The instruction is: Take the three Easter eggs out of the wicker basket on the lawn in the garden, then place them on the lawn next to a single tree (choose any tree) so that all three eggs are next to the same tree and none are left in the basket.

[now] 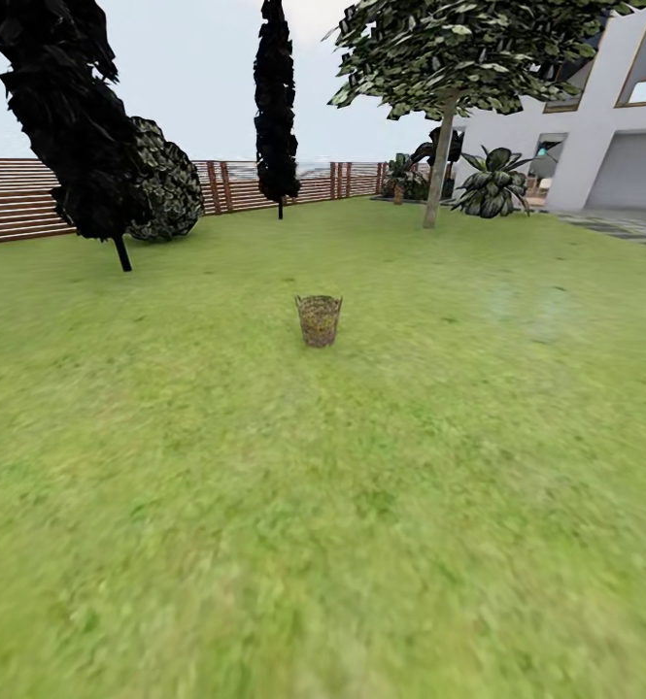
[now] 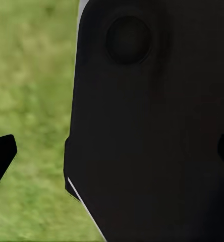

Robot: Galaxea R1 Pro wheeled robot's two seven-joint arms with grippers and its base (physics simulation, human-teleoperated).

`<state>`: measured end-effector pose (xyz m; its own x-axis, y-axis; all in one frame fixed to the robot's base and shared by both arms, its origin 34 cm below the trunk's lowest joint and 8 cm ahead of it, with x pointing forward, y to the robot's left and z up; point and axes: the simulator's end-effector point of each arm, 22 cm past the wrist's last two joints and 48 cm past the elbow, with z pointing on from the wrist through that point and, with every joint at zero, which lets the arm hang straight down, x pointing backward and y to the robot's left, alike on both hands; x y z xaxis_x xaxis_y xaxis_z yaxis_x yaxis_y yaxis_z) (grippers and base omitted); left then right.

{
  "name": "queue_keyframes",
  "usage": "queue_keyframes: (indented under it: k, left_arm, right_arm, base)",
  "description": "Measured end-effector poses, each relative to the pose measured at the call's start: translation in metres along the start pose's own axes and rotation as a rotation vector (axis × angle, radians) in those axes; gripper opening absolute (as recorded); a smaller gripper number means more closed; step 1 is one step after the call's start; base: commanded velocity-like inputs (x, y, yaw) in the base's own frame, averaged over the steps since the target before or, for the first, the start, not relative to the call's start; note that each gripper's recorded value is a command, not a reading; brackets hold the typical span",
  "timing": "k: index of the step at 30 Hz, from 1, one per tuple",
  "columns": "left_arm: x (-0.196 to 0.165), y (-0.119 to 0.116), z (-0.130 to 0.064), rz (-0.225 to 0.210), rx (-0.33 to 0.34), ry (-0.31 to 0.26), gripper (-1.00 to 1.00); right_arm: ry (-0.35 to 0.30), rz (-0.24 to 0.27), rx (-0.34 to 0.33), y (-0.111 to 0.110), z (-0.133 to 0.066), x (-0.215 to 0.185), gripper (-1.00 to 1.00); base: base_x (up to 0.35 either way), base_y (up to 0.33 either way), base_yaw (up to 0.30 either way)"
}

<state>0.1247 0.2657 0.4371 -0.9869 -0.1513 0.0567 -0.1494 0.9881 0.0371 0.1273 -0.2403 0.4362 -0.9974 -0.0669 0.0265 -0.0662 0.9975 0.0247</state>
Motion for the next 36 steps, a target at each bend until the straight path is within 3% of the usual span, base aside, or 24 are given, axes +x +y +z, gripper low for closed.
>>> queue_keyframes:
  k: [36]
  left_arm:
    - [-0.0005, 0.0011, 0.0000, 0.000, -0.001, -0.001, 1.00]
  right_arm:
    - [0.003, -0.003, -0.004, 0.0032, 0.0000, 0.0009, 1.00]
  base:
    - [0.332, 0.000, 0.000]
